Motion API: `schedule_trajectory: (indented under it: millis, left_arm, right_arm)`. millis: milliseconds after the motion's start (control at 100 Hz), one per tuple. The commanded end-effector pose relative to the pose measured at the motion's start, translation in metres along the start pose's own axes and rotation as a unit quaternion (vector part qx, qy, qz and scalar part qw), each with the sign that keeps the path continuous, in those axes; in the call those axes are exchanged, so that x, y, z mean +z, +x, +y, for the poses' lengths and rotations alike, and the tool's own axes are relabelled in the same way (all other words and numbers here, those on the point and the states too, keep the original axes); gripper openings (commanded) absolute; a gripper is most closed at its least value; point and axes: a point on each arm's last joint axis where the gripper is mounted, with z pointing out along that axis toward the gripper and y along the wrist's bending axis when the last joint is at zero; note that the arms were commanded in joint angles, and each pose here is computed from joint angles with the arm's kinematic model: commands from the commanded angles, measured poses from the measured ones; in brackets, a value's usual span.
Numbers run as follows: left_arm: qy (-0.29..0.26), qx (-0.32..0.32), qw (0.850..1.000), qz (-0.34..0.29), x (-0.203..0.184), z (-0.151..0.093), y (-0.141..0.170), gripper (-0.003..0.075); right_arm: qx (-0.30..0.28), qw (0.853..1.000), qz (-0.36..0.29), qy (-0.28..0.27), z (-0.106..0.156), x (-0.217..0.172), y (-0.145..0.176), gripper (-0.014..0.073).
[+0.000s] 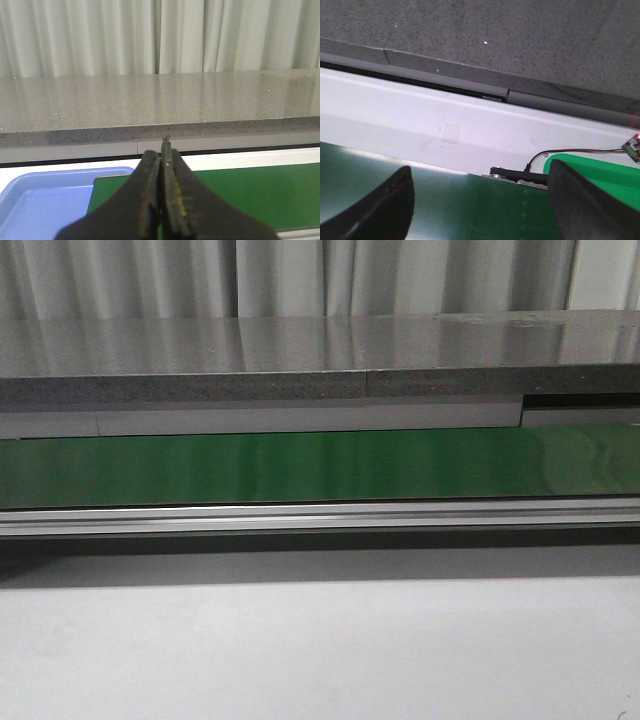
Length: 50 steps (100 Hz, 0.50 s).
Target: Move button from left to right
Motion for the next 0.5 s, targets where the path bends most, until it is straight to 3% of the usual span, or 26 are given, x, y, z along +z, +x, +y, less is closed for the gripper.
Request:
schedule_trajectory:
  millis: [0, 490]
  left_arm:
    - [-0.012, -0.006, 0.999, -0.043, 0.0, 0.002, -0.015, -0.002]
    - [-0.012, -0.006, 0.999, -0.043, 0.0, 0.002, -0.015, -0.002]
  right_arm:
    - [0.0, 0.997, -0.077, 0.016, 0.008, -0.031, -0.007, 0.0551]
    - [0.015, 0.987, -0.158, 0.023, 0.046, -0.112, 0.104, 0.0551]
